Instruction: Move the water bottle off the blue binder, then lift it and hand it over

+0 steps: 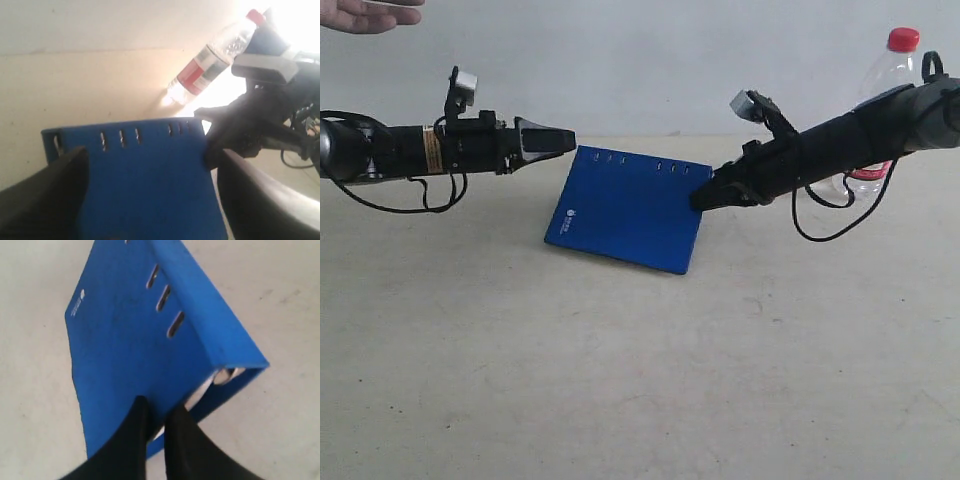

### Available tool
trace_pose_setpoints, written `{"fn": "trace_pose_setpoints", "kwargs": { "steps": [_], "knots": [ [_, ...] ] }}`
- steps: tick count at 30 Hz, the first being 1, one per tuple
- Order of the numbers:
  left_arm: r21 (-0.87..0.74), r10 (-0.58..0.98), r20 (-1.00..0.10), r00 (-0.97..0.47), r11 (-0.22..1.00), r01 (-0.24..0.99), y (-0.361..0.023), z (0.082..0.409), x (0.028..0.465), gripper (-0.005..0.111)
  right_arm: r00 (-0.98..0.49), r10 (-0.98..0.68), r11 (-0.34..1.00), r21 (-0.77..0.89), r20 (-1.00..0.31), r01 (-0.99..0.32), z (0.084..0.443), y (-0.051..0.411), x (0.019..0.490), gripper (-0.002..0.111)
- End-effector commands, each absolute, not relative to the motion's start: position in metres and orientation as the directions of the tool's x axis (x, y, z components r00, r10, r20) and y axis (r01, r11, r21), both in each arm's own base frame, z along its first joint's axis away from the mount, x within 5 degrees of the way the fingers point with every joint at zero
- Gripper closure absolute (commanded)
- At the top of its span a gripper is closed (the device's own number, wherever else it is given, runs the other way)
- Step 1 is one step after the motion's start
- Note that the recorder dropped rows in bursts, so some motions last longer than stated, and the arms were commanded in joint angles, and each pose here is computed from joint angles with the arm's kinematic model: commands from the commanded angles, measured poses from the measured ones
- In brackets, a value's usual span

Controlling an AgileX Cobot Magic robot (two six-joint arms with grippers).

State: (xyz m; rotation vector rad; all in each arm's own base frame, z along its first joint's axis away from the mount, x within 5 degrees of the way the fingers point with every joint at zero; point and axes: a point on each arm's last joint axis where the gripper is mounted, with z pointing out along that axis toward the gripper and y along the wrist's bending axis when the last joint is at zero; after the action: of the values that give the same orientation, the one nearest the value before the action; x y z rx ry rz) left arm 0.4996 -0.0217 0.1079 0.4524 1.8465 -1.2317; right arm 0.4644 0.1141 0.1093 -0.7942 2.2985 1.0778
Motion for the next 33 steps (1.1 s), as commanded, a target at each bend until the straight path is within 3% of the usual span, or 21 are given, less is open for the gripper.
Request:
{"fn": "trace_pose_setpoints", "kwargs": {
  "steps": [1, 10, 17, 23, 27, 33],
  "knots": [
    [-0.496, -0.008, -0.835, -0.551, 0.445, 0.745, -0.017, 0.103, 0.493, 0.040, -0.620, -0.529, 0.466, 0.413, -0.579, -0.783, 0.099, 0.109, 0.452, 0.108],
    [-0.365, 0.091, -0.892, -0.443, 0.434, 0.824, -0.018, 0.100, 0.491, 0.040, -0.514, -0.602, 0.330, 0.395, -0.611, -0.857, 0.103, 0.111, 0.444, 0.108],
    [-0.303, 0.183, -0.894, -0.410, 0.426, 0.852, -0.017, 0.094, 0.488, 0.040, -0.340, -0.640, 0.188, 0.288, -0.690, -0.939, 0.134, 0.113, 0.438, 0.108],
    [-0.227, 0.220, -0.914, -0.340, 0.417, 0.880, -0.016, 0.094, 0.489, 0.040, -0.278, -0.665, 0.160, 0.231, -0.694, -0.960, 0.160, 0.111, 0.434, 0.108],
    [-0.176, 0.257, -0.906, -0.335, 0.490, 0.854, -0.012, 0.090, 0.495, 0.040, -0.252, -0.667, 0.157, 0.198, -0.701, -0.968, 0.174, 0.111, 0.433, 0.108],
    [-0.211, 0.218, -0.914, -0.342, 0.464, 0.860, -0.015, 0.084, 0.493, 0.040, -0.199, -0.694, 0.135, 0.146, -0.692, -0.980, 0.192, 0.114, 0.428, 0.108]
  ]
}}
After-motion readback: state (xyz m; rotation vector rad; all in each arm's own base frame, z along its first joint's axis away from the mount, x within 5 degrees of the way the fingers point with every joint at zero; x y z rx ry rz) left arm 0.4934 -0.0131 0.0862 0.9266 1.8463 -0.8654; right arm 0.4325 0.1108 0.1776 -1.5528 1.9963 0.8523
